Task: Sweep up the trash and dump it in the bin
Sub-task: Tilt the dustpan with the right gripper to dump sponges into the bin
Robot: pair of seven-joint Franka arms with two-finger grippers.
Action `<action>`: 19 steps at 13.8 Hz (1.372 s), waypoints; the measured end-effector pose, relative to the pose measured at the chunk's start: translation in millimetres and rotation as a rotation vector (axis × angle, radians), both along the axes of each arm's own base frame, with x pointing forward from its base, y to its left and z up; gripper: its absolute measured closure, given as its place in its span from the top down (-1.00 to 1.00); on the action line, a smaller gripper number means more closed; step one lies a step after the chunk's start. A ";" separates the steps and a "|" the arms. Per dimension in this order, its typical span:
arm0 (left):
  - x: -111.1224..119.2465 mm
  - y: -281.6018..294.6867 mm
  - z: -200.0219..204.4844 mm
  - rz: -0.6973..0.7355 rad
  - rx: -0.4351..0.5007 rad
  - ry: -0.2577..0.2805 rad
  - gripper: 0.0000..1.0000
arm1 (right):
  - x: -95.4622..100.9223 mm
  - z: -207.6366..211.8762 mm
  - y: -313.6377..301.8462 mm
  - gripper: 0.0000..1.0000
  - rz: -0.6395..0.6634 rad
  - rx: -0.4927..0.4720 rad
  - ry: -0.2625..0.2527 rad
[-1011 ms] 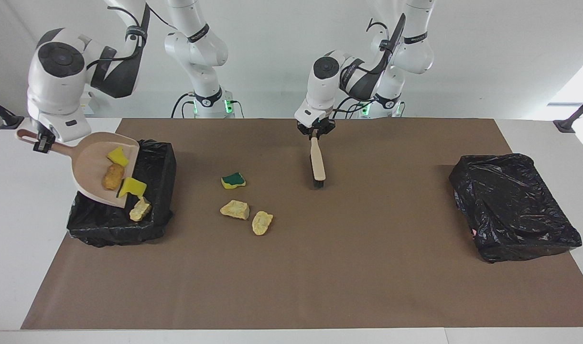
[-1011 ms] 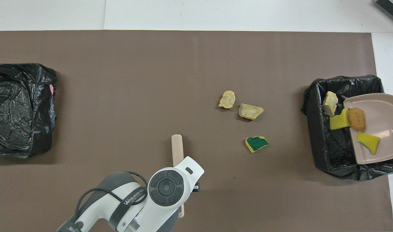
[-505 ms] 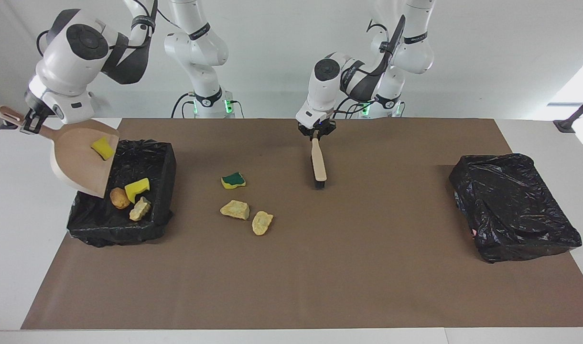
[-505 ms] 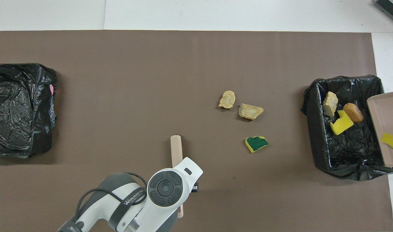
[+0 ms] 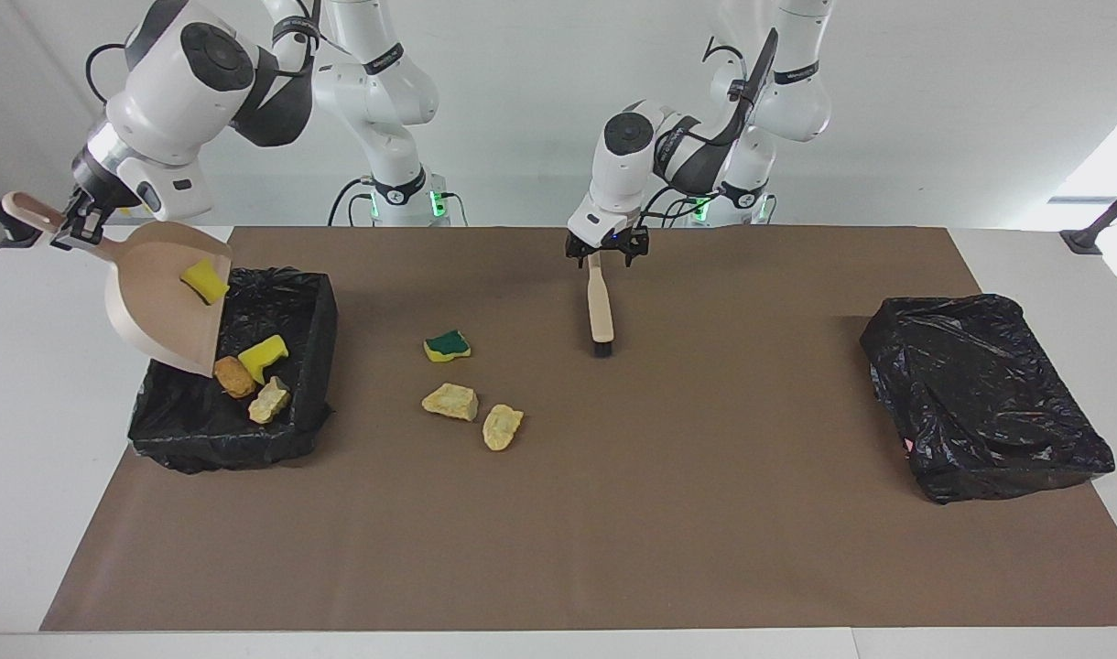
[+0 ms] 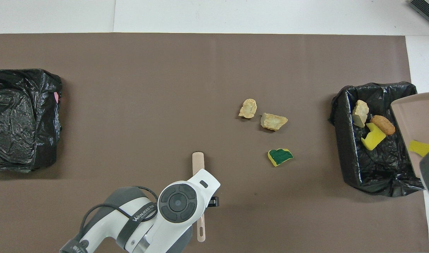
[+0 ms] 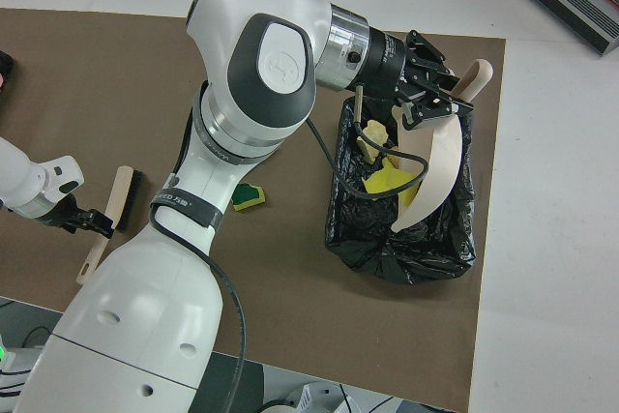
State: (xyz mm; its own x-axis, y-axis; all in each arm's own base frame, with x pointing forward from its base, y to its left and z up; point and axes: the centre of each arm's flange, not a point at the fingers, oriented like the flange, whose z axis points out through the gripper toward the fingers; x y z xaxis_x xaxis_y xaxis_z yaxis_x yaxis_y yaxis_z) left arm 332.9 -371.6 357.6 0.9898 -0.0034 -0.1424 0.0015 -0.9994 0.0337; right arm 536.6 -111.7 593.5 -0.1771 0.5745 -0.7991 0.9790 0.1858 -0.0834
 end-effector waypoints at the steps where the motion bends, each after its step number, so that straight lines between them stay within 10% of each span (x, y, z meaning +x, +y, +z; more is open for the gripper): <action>1: 8.1 2.6 5.9 0.015 -0.009 -0.008 1.00 | 0.7 -5.4 4.1 -0.37 0.008 -0.002 0.006; 6: 75.7 45.5 59.5 0.143 -0.051 -0.044 1.00 | 14.6 -57.2 28.5 -0.37 -0.041 -0.071 -0.050; 12: 142.8 156.7 108.7 0.110 -0.078 -0.058 1.00 | -1.7 -2.5 29.1 -0.37 -0.067 -0.204 -0.142; 19: 170.3 254.0 113.7 -0.014 -0.100 -0.060 1.00 | -7.7 -35.6 31.6 -0.37 -0.199 0.124 -0.113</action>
State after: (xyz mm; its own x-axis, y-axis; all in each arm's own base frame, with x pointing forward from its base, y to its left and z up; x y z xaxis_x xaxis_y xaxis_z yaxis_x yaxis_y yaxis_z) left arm 503.2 -117.6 471.2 0.9963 -0.0279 -0.0810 -0.0170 -0.9911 0.1323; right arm 528.9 -80.1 557.9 0.0354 0.6840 -0.7287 0.9992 -0.0095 0.0397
